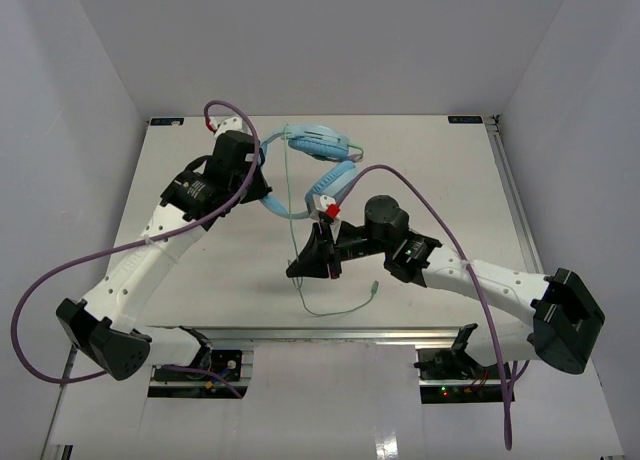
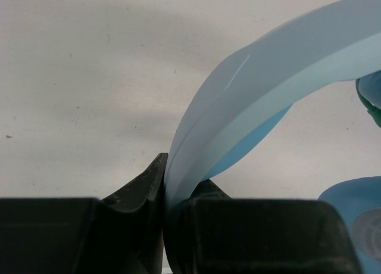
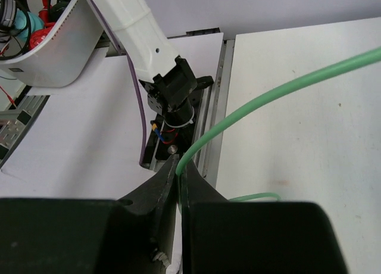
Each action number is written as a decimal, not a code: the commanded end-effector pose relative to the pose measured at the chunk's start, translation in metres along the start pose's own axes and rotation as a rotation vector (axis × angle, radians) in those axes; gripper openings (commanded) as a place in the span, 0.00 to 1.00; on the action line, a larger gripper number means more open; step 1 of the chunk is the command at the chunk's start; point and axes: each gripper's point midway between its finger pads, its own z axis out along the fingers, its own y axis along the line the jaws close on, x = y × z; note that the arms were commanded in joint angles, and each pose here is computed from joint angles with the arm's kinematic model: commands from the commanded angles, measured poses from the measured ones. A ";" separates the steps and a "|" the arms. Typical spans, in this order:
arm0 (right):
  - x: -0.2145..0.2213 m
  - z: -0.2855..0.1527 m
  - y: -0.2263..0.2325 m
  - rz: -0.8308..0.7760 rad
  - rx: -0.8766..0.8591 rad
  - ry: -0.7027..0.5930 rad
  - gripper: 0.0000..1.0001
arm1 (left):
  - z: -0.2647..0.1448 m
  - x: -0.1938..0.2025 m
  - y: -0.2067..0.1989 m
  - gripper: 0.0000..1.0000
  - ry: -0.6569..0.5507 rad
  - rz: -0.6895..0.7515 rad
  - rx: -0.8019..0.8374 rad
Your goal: Wrap the headphones
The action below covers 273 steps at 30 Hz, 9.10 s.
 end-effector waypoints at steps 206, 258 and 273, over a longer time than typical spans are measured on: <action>-0.086 -0.100 -0.042 -0.060 0.105 -0.105 0.08 | 0.033 0.057 -0.004 0.00 0.055 0.448 -0.369; 0.006 -0.046 0.019 -0.027 0.037 -0.114 0.09 | -0.008 -0.023 -0.042 0.00 -0.057 -0.051 0.011; 0.008 -0.044 -0.005 -0.047 0.208 -0.113 0.08 | -0.049 -0.047 -0.029 0.00 -0.151 -0.169 0.038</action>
